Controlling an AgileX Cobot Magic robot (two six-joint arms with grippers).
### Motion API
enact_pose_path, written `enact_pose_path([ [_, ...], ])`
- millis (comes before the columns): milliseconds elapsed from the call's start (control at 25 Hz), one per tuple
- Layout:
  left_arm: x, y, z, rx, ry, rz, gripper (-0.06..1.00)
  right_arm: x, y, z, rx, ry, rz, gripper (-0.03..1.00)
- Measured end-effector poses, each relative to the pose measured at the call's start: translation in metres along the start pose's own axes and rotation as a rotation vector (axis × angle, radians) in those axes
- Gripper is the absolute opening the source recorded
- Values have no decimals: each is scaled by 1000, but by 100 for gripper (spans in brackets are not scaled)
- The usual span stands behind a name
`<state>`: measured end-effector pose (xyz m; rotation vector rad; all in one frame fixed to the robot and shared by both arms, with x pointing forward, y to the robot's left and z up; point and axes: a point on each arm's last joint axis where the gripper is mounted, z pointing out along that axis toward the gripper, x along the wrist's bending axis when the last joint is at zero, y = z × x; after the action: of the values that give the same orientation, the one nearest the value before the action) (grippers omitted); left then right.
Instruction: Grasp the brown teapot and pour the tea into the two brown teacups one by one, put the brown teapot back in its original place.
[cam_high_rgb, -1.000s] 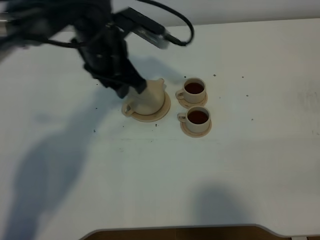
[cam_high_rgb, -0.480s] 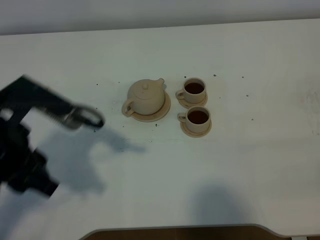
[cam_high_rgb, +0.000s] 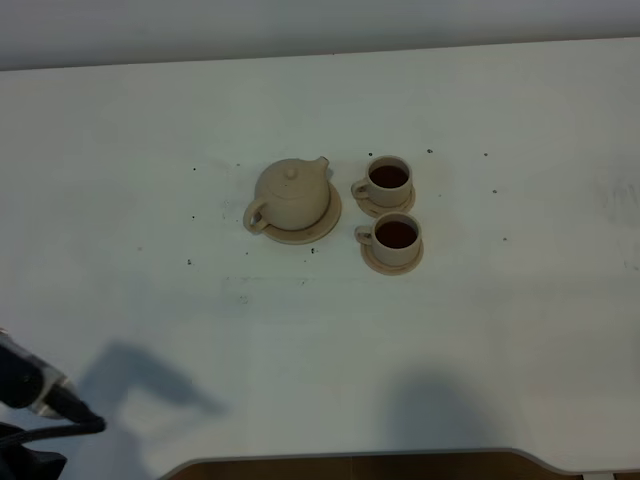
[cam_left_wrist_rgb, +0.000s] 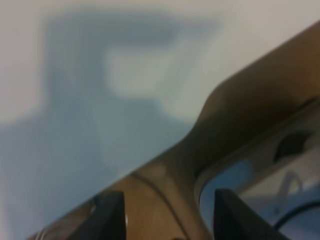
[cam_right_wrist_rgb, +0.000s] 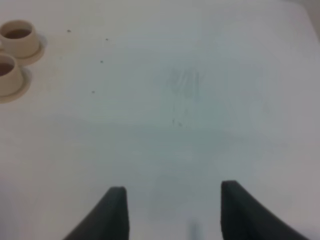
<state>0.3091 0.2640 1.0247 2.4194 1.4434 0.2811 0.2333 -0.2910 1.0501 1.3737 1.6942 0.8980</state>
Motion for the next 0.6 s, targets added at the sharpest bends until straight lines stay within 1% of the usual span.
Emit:
enact_pose_path([
  [120, 3, -6, -8, -71, 13, -46, 41, 0, 0, 0, 0, 0, 0, 44],
  [400, 14, -26, -25, -234, 132, -268, 41, 0, 0, 0, 0, 0, 0, 44],
  [520, 13, -37, -34, -323, 172, -313, 41, 0, 0, 0, 0, 0, 0, 44],
  [600, 10, -44, -38, -381, 188, -321, 41, 0, 0, 0, 0, 0, 0, 44],
])
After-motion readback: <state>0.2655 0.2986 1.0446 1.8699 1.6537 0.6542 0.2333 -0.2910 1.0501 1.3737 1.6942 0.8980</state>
